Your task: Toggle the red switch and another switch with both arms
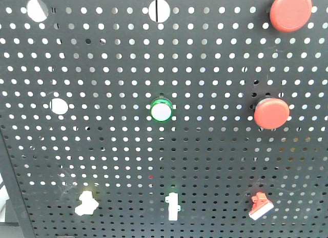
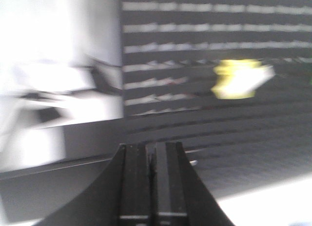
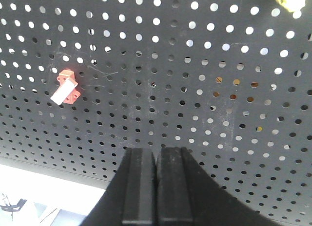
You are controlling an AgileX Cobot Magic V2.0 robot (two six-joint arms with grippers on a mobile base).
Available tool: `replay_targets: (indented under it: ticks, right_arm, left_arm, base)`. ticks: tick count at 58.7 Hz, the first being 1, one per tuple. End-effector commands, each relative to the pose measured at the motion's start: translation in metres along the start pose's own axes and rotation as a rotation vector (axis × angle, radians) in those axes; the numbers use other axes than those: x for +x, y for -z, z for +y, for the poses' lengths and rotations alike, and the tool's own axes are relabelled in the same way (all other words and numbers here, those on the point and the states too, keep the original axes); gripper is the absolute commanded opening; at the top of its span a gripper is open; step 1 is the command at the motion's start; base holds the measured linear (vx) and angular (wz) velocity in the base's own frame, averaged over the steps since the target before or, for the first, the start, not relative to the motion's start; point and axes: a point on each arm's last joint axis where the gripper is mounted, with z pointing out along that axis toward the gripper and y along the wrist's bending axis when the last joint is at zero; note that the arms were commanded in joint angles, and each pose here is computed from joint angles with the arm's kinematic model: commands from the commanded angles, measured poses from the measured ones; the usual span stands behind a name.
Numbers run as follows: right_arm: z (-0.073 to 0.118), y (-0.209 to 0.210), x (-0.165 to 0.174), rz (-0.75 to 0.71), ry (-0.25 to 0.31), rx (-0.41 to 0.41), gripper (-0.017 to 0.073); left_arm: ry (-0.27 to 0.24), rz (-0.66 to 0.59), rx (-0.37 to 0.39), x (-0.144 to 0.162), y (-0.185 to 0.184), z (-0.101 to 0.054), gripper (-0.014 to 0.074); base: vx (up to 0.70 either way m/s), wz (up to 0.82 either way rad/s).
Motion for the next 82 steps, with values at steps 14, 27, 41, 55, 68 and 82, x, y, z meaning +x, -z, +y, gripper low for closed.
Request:
replay_targets:
  ticks: [14, 27, 41, 55, 68, 82]
  right_arm:
    - [-0.001, 0.004, -0.015, -0.095, 0.018, 0.0, -0.0006]
    - [-0.001, 0.004, -0.016, -0.096, 0.019, 0.0, -0.0006]
    - [-0.001, 0.004, -0.016, -0.096, 0.019, 0.0, -0.0006]
    - [-0.001, 0.004, -0.016, -0.097, 0.019, -0.001, -0.0006]
    - [0.007, -0.002, -0.005, -0.063, -0.027, -0.034, -0.0006]
    - [0.01, -0.044, 0.064, -0.164, -0.135, 0.164, -0.0006]
  left_arm:
    - [-0.023, -0.075, -0.133, 0.036, 0.02, 0.01, 0.0003]
    - [-0.017, -0.051, -0.134, 0.039, 0.02, 0.01, 0.0003]
    - [-0.015, -0.037, -0.134, 0.04, 0.02, 0.01, 0.0003]
    - [-0.015, -0.037, -0.134, 0.04, 0.02, 0.01, 0.0003]
    - [-0.015, -0.037, -0.134, 0.04, 0.02, 0.01, 0.0003]
    - [-0.015, -0.037, -0.134, 0.04, 0.02, 0.01, 0.0003]
  base:
    - [0.0, 0.0]
    - [0.0, 0.0]
    - [0.0, 0.0]
    - [0.0, 0.0]
    - [0.0, 0.0]
    - [0.0, 0.0]
